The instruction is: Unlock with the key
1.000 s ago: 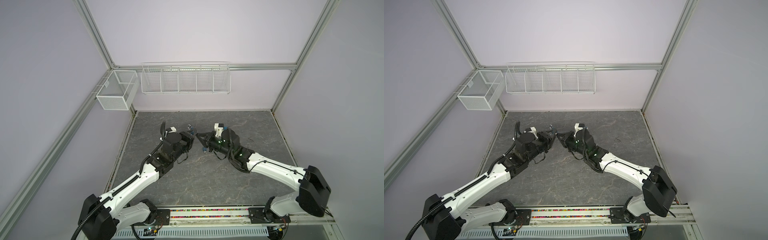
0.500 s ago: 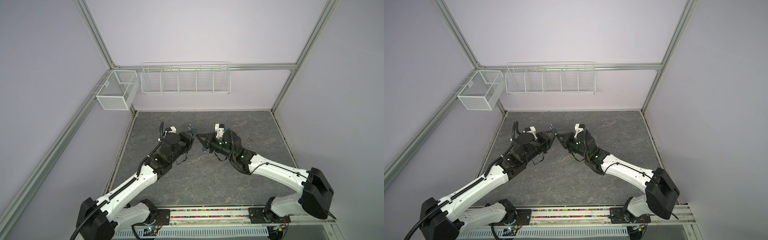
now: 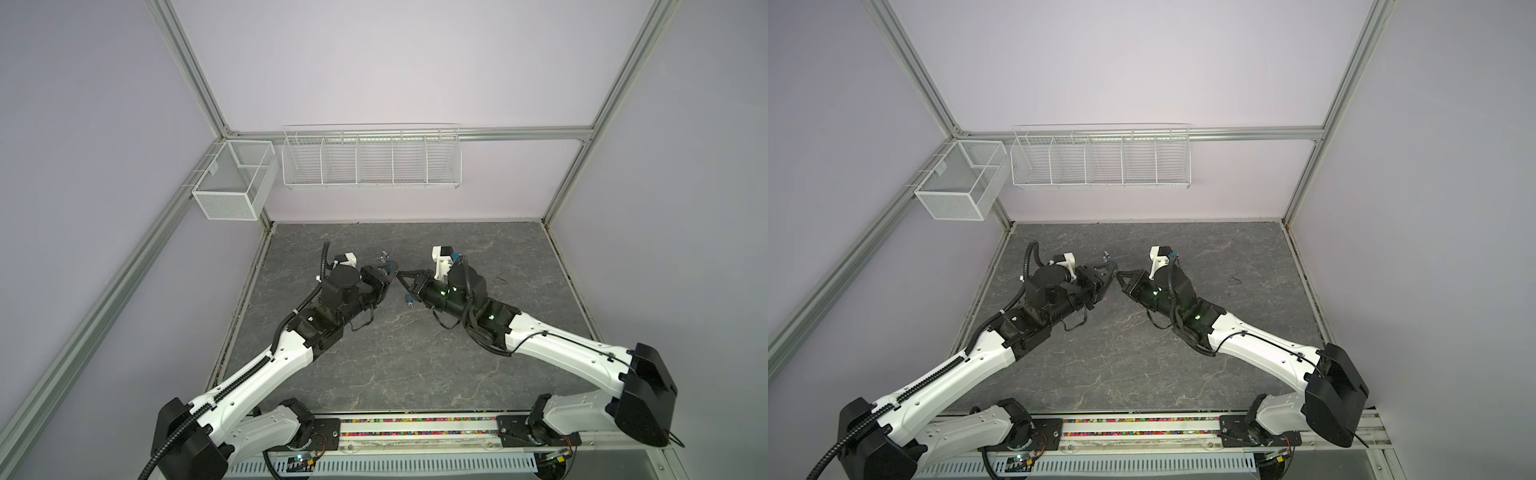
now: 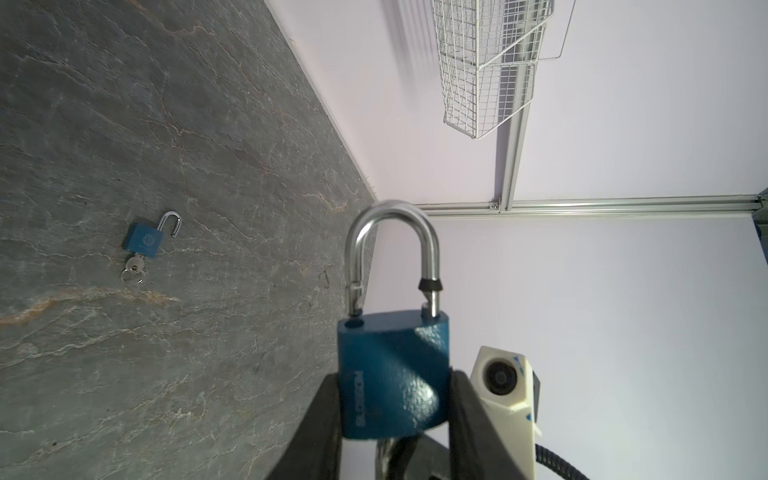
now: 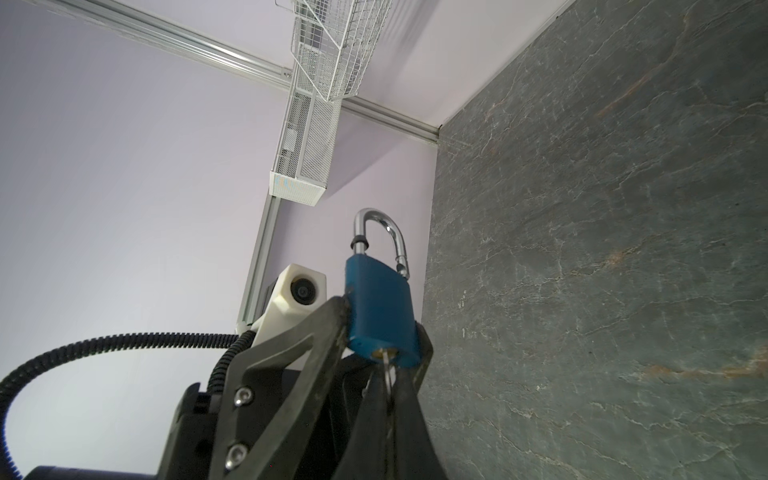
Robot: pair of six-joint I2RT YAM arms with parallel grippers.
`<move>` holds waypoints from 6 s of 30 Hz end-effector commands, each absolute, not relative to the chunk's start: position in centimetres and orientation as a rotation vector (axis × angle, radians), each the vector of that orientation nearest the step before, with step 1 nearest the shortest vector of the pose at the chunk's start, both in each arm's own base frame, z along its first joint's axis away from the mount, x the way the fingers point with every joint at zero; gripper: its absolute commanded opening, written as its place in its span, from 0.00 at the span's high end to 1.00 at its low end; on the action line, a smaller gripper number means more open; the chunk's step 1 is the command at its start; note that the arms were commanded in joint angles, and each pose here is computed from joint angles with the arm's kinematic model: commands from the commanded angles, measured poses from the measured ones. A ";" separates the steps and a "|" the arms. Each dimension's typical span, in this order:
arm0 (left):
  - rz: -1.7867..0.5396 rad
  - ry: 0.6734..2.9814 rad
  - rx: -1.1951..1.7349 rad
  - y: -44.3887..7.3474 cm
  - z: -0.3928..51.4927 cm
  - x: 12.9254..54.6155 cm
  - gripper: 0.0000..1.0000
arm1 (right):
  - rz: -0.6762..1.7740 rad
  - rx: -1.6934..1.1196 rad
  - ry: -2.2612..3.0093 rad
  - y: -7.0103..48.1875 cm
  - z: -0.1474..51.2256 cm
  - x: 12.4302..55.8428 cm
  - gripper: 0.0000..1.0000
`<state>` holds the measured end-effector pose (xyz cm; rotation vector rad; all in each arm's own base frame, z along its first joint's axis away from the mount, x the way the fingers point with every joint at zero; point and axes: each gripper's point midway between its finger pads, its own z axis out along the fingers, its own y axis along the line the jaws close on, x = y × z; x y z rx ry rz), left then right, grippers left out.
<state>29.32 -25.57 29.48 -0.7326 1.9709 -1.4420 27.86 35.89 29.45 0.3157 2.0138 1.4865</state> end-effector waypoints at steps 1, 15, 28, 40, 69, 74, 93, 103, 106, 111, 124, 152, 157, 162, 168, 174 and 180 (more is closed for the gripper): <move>-1.341 1.874 -0.789 -22.9 31.5 30.8 0.73 | 1.448 0.241 1.966 34.8 31.1 26.8 0.94; -1.287 2.005 -0.774 -23.7 30.7 30.6 0.31 | 1.365 0.188 1.962 34.4 30.0 27.0 0.94; -1.149 2.258 -0.651 -26.5 28.9 29.7 0.25 | 1.055 -0.058 1.906 34.7 31.3 27.5 0.94; -1.195 2.242 -0.658 -27.7 29.0 29.8 0.41 | 0.915 -0.116 1.919 34.6 30.4 27.3 0.94; -1.192 2.266 -0.640 -28.4 28.1 29.9 0.92 | 0.825 -0.189 1.887 35.1 30.6 27.0 0.94; -1.086 2.214 -0.545 -26.6 28.6 30.8 1.00 | 0.805 -0.214 1.864 34.1 32.0 26.7 0.76; -0.622 1.618 0.547 -26.2 28.7 27.2 1.00 | 0.779 -0.566 2.297 30.6 32.5 26.1 0.16; -0.619 1.545 0.673 -27.7 28.0 26.6 1.00 | 0.648 -0.618 2.406 32.3 30.1 29.7 0.09; -0.617 1.554 0.687 -27.9 27.8 26.6 1.00 | 0.573 -0.639 2.441 32.6 29.0 31.0 0.09; -0.599 1.559 0.689 -27.7 27.7 26.7 1.00 | 0.385 -0.670 2.504 31.5 27.7 32.3 0.08; -0.571 1.526 0.711 -27.6 27.9 26.6 1.00 | 0.273 -0.704 2.560 28.0 27.1 32.7 0.06; -0.289 2.139 0.236 -21.4 17.6 29.8 1.00 | 0.584 -0.452 2.513 23.0 24.3 31.6 0.03; -0.240 2.421 0.087 -19.8 11.0 29.5 1.00 | 0.514 -0.249 2.495 19.9 20.9 32.5 0.02; -0.208 2.586 -0.023 -19.0 6.4 29.9 1.00 | 0.476 -0.146 2.468 17.8 19.3 32.7 0.02; -0.116 2.697 -0.029 -19.3 3.9 30.4 1.00 | 0.431 -0.108 2.490 16.2 18.1 32.7 0.02; -0.067 2.739 -0.055 -18.9 2.7 30.0 0.87 | 0.397 -0.087 2.488 15.1 17.8 32.9 0.02; -0.069 2.762 -0.058 -18.8 2.0 29.7 0.60 | 0.363 -0.068 2.488 14.0 17.5 33.3 0.02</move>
